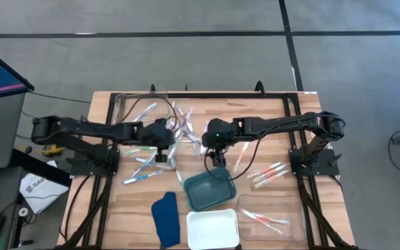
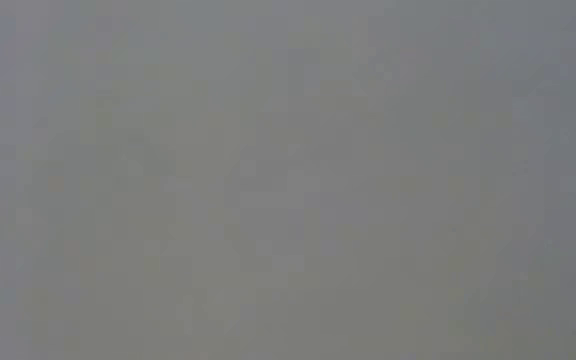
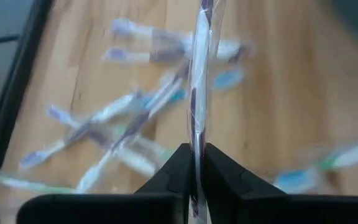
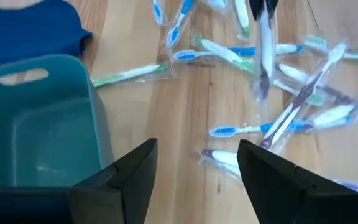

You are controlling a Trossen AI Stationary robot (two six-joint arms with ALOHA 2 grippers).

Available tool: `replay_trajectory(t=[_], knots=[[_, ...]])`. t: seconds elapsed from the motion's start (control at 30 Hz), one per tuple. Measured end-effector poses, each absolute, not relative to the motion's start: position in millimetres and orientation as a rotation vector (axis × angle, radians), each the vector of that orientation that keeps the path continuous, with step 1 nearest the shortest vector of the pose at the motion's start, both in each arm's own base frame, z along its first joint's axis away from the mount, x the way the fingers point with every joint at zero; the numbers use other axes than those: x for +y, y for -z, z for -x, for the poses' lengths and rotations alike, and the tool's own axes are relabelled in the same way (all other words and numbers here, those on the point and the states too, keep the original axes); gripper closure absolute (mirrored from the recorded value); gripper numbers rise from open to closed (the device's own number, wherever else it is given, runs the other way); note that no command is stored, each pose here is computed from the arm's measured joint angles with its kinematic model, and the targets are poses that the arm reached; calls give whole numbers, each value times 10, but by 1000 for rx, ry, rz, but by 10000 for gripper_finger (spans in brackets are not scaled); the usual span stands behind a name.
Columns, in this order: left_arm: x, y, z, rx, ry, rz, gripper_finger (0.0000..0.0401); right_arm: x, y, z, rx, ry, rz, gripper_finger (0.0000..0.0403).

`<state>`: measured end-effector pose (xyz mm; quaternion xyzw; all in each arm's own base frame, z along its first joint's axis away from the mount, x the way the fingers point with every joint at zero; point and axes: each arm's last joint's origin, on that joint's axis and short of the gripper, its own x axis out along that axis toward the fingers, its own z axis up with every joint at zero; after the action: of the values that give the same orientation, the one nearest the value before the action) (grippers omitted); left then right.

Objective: Pick & Place Toothbrushes
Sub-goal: Put the purple toothbrush into the white bin

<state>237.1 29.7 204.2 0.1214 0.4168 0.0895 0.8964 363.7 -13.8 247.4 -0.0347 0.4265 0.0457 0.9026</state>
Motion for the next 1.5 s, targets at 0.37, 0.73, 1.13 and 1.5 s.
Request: replay_trajectory(t=[0.37,0.73,1.13,1.5], knots=[[-148,-2321,-2345,726,-109,-61,384,-172,-2877,-3542,931,-13,-87,187],[-712,-2781,-2393,584,21,162,387,356,-3359,-2944,684,-14,-44,187],[-1083,-2847,-2845,597,201,248,387,453,-3368,-2597,600,18,-38,187],[-1193,-2736,-3444,598,233,542,386,283,-3330,-2522,680,106,-99,187]])
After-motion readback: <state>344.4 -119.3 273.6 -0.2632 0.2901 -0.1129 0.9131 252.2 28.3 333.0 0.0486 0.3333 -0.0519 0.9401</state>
